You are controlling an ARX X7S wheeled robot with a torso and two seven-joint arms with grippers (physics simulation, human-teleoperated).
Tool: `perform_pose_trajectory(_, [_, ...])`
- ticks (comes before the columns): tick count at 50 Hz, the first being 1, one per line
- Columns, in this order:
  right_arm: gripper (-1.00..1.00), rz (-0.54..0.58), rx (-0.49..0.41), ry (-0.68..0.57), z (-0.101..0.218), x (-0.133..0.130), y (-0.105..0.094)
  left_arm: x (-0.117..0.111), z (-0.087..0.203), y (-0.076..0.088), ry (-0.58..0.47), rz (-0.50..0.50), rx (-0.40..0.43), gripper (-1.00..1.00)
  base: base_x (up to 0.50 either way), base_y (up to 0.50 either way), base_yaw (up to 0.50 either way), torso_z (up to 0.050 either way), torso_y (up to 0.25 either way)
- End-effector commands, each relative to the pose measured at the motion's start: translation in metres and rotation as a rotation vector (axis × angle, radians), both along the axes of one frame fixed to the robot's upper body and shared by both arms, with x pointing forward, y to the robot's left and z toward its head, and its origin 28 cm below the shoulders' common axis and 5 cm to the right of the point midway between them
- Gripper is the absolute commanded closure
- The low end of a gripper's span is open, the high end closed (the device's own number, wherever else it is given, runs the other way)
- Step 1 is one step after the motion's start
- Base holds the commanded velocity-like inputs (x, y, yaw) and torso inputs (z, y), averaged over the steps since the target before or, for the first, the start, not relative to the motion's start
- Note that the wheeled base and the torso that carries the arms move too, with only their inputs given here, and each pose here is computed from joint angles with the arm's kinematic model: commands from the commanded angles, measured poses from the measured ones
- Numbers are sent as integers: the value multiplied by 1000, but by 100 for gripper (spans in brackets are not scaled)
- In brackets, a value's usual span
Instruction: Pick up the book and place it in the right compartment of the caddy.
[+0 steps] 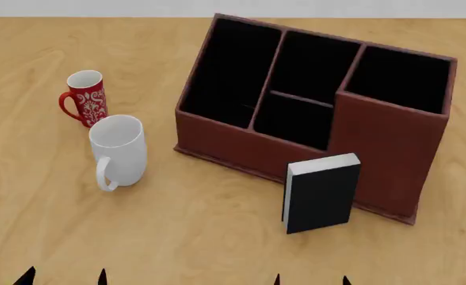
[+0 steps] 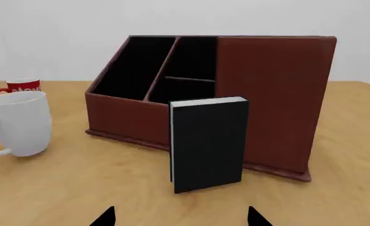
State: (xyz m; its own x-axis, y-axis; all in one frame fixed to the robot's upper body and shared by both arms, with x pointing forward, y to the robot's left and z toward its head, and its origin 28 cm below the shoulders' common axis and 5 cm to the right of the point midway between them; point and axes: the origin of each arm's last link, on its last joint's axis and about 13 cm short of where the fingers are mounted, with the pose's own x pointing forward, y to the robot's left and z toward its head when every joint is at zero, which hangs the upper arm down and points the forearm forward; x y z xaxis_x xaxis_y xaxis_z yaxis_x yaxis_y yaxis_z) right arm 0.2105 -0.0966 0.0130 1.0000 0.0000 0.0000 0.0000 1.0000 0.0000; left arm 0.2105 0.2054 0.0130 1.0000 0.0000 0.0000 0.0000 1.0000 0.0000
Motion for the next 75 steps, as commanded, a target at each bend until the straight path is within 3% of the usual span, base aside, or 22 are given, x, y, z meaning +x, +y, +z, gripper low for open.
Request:
perform_pose_trajectory(1, [-100,1,-49,-2,-2,-1,0,0,0,2,0,0,0,-100,0,0,0,0,0])
perform_pose_trajectory(2, [-100,0,1,0,0,0,0,0,0,0,0,-1,-1,-100,0,0,0,0,0])
perform_pose_trajectory(13, [-100,0,-12,-5,2,0,1,-1,2,0,-1,-5,-10,-100,0,0,0,0,0])
perform_pose_trajectory(15, [-100,0,-20,-11,5,0,0,-2,4,1,5,-3,-26,-100,0,0,0,0,0])
perform_pose_trajectory(18, [-100,-10,-25,-23,10,0,-2,-3,10,6,-21,15,-122,-100,0,0,0,0,0])
perform_pose_trajectory(22, [-100,-22,-20,-46,20,1,-4,-2,23,8,-49,20,-88,-100,0,0,0,0,0])
perform_pose_trajectory(36, [-100,-29,5,-277,111,13,-16,12,130,9,-333,-70,-27,-100,0,0,0,0,0])
perform_pose_trajectory(48, [-100,-46,9,-380,170,6,-20,-6,203,14,-491,3,23,-100,0,0,0,0,0])
perform_pose_trajectory(53, [-100,-58,6,-415,190,4,-22,-14,222,15,-498,20,45,-100,0,0,0,0,0])
perform_pose_trajectory(60, [-100,-65,9,-451,207,0,-25,-16,236,16,-513,24,71,-100,0,0,0,0,0])
perform_pose_trajectory(75, [-100,-71,-13,-467,213,-1,-28,-16,239,17,-534,35,77,-100,13,-5,0,0,0])
